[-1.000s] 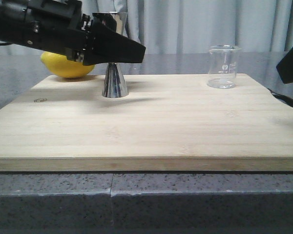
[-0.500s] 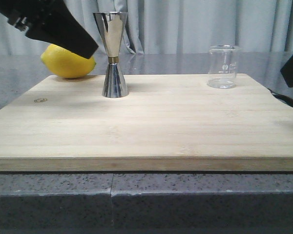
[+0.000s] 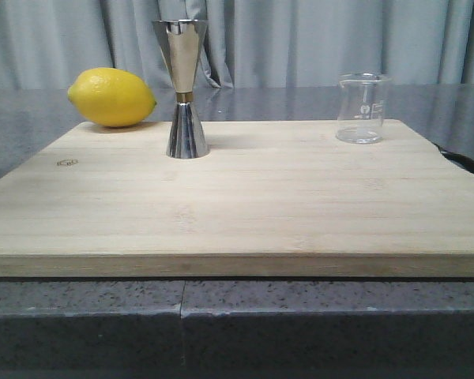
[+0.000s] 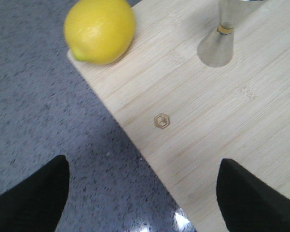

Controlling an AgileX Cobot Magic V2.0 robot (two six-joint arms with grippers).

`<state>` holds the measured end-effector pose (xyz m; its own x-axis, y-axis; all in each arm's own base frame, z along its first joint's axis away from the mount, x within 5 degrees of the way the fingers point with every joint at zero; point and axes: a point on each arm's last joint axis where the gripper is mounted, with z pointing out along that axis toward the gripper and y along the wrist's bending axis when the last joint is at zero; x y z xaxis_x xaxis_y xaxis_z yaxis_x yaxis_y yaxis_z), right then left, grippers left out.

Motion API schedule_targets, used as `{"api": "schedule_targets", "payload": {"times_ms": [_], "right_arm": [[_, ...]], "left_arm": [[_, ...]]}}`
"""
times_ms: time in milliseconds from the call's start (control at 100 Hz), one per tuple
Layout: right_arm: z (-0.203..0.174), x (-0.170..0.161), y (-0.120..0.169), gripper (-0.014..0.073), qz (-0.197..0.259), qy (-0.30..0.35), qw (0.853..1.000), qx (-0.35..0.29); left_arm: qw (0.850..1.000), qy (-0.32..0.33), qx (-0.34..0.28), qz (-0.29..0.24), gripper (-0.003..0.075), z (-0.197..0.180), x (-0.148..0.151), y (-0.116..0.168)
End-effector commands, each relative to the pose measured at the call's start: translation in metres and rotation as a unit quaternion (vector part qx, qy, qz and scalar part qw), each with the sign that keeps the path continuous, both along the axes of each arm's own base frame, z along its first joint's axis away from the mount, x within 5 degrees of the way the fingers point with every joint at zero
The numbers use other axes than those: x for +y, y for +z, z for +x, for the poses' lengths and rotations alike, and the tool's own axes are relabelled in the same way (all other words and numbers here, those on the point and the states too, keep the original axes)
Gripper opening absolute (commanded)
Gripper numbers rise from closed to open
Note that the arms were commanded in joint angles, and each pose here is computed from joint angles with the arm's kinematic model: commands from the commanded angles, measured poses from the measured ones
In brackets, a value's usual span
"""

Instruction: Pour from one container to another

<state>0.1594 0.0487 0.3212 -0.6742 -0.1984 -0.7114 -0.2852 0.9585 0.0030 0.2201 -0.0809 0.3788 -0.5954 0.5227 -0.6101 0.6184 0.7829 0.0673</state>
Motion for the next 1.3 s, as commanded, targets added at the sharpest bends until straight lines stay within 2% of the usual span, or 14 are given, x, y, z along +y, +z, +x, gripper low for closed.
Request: {"api": "schedule_targets", "payload": {"times_ms": [0, 110, 290, 500, 610, 740, 830, 1070, 1170, 1290], "right_arm": [[-0.003, -0.009, 0.019, 0.0530, 0.012, -0.028, 0.999, -0.042], [-0.016, -0.019, 0.024, 0.0530, 0.013, -0.051, 0.998, -0.045], [-0.042, -0.026, 0.027, 0.0530, 0.024, -0.074, 0.997, -0.023], [-0.064, -0.031, 0.038, 0.0530, 0.051, -0.085, 0.992, -0.073], [-0.065, -0.032, 0.042, 0.0530, 0.054, -0.084, 0.990, -0.098], [-0.064, -0.032, 0.044, 0.0530, 0.054, -0.084, 0.989, -0.111], [-0.063, -0.032, 0.045, 0.0487, 0.055, -0.084, 0.988, -0.114], [-0.062, -0.032, 0.046, 0.0139, 0.056, -0.083, 0.987, -0.123], [-0.062, -0.032, 0.046, 0.0049, 0.057, -0.083, 0.987, -0.124], [-0.062, -0.032, 0.046, -0.0037, 0.057, -0.083, 0.987, -0.124]], "left_arm": [[0.997, 0.063, -0.040, -0.026, 0.0577, -0.019, 0.010, 0.023], [0.989, 0.133, -0.060, -0.036, 0.0577, -0.039, 0.025, 0.028], [0.975, 0.200, -0.085, -0.050, 0.0575, -0.069, 0.042, 0.025], [0.963, 0.213, -0.137, -0.089, 0.0575, -0.104, 0.053, 0.014], [0.958, 0.208, -0.167, -0.105, 0.0574, -0.111, 0.055, 0.010], [0.958, 0.207, -0.169, -0.107, 0.0549, -0.111, 0.055, 0.005], [0.958, 0.206, -0.167, -0.108, 0.0476, -0.110, 0.054, 0.004], [0.958, 0.206, -0.168, -0.109, 0.0181, -0.110, 0.054, 0.004], [0.958, 0.206, -0.168, -0.109, 0.0073, -0.110, 0.054, 0.004], [0.958, 0.206, -0.168, -0.109, -0.0018, -0.110, 0.054, 0.004]]}}
